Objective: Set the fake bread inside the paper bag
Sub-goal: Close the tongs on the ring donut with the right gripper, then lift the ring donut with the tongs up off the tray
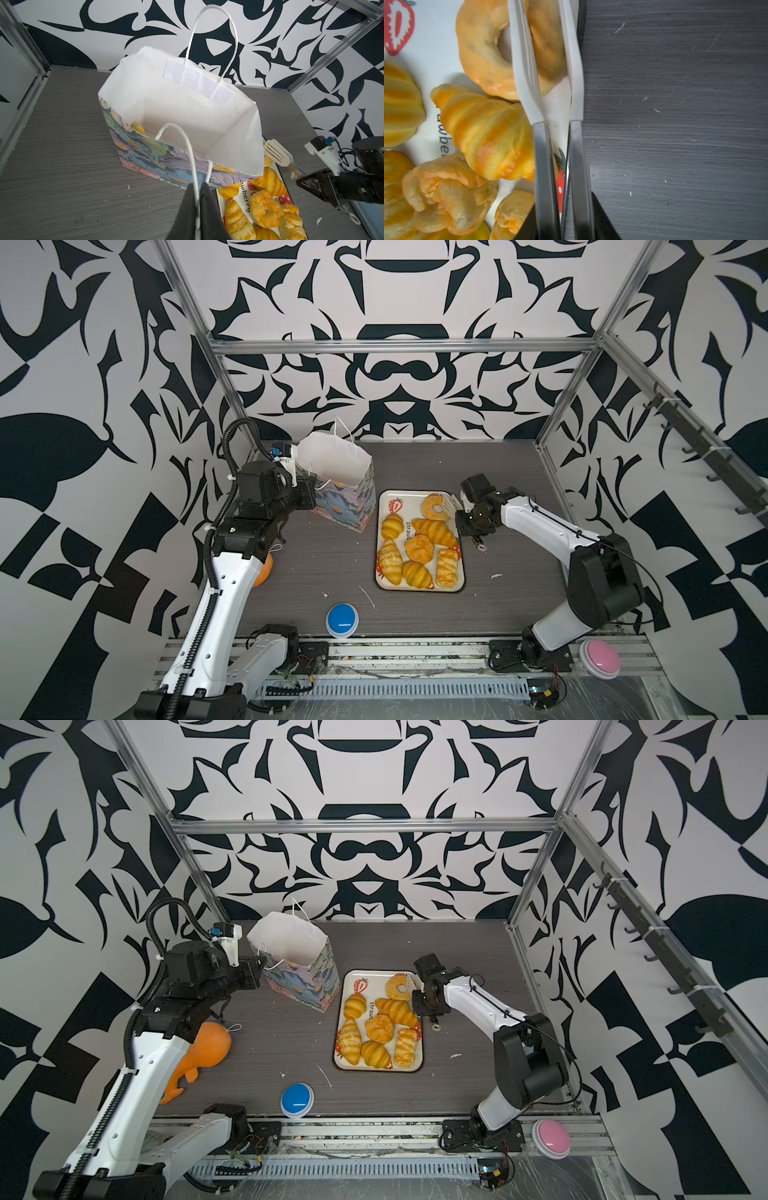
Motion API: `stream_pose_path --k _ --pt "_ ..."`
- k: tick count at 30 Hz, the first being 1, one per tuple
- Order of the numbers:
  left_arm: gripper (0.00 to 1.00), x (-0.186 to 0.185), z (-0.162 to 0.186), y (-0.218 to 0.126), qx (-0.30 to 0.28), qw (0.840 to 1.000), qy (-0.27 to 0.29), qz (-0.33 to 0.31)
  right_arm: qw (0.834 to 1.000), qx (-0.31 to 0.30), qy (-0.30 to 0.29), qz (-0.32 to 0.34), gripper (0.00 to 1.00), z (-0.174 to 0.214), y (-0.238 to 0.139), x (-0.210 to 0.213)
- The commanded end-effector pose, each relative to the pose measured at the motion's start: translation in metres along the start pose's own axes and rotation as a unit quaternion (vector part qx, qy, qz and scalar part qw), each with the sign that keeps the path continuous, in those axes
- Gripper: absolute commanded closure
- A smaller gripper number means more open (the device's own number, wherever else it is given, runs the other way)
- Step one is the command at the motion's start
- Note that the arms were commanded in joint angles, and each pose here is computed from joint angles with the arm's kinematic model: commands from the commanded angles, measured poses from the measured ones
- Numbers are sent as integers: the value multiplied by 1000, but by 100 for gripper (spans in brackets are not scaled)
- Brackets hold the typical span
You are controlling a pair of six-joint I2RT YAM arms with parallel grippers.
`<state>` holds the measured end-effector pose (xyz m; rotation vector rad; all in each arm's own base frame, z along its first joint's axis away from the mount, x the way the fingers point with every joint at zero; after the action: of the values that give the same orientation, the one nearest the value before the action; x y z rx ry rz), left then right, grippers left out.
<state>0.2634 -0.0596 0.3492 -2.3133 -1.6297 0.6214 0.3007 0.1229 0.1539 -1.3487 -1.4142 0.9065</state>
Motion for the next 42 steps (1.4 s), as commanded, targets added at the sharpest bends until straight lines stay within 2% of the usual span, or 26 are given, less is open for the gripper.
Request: stream_pose_path --k 1,11,21,32,42 --pt "89 2 6 1 10 1000 -1 -3 999 -43 -1 -14 70 -15 -24 7" --pt "89 2 5 0 9 1000 0 -3 997 -71 -5 -13 74 -19 -48 6" --pt "89 2 5 0 9 1000 0 -6 995 -97 1 -39 75 -23 -80 11" --pt "89 1 13 -7 15 1000 -1 -6 988 -132 -21 -77 75 -24 -134 28" --pt "89 2 20 -11 16 1000 5 -9 971 -190 -65 -131 75 -25 -198 64"
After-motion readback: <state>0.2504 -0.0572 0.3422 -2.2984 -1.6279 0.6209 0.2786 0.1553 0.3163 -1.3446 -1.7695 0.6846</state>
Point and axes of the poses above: each gripper's point midway between its finger pads, its own y axis out along the fingers, its own x axis along the line the jaws close on, z = x × y, the point moved 7 cm from there along -y, back along the fingers, and after that the axes turned 6 degrees about y, right-handed, at the moved point
